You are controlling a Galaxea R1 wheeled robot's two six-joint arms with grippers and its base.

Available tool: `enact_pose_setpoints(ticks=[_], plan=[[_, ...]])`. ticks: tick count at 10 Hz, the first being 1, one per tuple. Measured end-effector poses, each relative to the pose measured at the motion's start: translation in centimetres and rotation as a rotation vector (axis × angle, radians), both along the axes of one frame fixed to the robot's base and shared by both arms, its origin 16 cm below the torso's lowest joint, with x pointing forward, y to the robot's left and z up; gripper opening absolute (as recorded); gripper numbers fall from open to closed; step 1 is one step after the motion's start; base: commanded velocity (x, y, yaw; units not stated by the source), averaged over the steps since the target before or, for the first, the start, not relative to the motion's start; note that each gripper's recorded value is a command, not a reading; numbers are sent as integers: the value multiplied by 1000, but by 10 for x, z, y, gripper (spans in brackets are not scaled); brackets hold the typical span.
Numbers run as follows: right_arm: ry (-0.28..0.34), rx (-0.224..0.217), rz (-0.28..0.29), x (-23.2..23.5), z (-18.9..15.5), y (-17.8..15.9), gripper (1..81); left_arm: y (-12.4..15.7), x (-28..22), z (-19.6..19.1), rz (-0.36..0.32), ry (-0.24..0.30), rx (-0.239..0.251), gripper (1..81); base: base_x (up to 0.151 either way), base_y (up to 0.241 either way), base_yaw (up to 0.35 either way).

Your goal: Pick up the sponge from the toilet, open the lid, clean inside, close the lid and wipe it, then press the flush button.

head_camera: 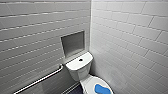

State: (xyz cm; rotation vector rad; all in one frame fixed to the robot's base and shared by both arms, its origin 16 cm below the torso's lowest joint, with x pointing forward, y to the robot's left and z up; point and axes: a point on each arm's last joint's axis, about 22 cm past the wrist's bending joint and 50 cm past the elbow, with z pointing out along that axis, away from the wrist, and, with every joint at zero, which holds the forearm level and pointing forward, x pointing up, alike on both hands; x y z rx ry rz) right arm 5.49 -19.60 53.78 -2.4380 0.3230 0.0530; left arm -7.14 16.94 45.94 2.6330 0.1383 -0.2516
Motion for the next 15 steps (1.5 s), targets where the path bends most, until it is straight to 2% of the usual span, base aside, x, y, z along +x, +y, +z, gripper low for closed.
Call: enact_pose_setpoints(ticks=[1, 2, 3, 4, 5, 6, 8, 10, 13, 15], plan=[[1, 10, -10, 19, 2, 0, 811, -4, -3, 1, 1, 21, -5, 811, 0, 0, 0], [-43, 40, -36, 77, 8, 6, 811, -5, -3, 0, 2, 38, -6, 811, 0, 0, 0], [-75, 43, -55, 118, 8, 2, 811, -5, -3, -1, 2, 53, -5, 811, 0, 0, 0], [-101, 31, -66, 145, 8, -7, 811, -8, 2, -2, 3, 53, -9, 811, 0, 0, 0], [-118, 6, -106, 171, 7, -28, 811, -17, 13, -5, 7, 41, -20, 811, 0, 0, 0], [-104, -10, -131, 178, 3, -39, 811, -26, 22, -7, 9, 32, -30, 811, 0, 0, 0], [-80, -14, -176, 184, -1, -45, 811, -30, 39, -13, 9, 11, -36, 811, 0, 0, 0], [-115, -23, -181, 205, -1, -53, 811, -31, 54, -20, 8, -9, -36, 811, 0, 0, 0], [-139, -1, -195, 230, -5, -42, 811, -31, 81, -34, 7, -46, -36, 811, 0, 0, 0], [-118, 1, -205, 233, -17, -39, 811, -27, 73, -41, 8, -20, -26, 811, 0, 0, 0]])
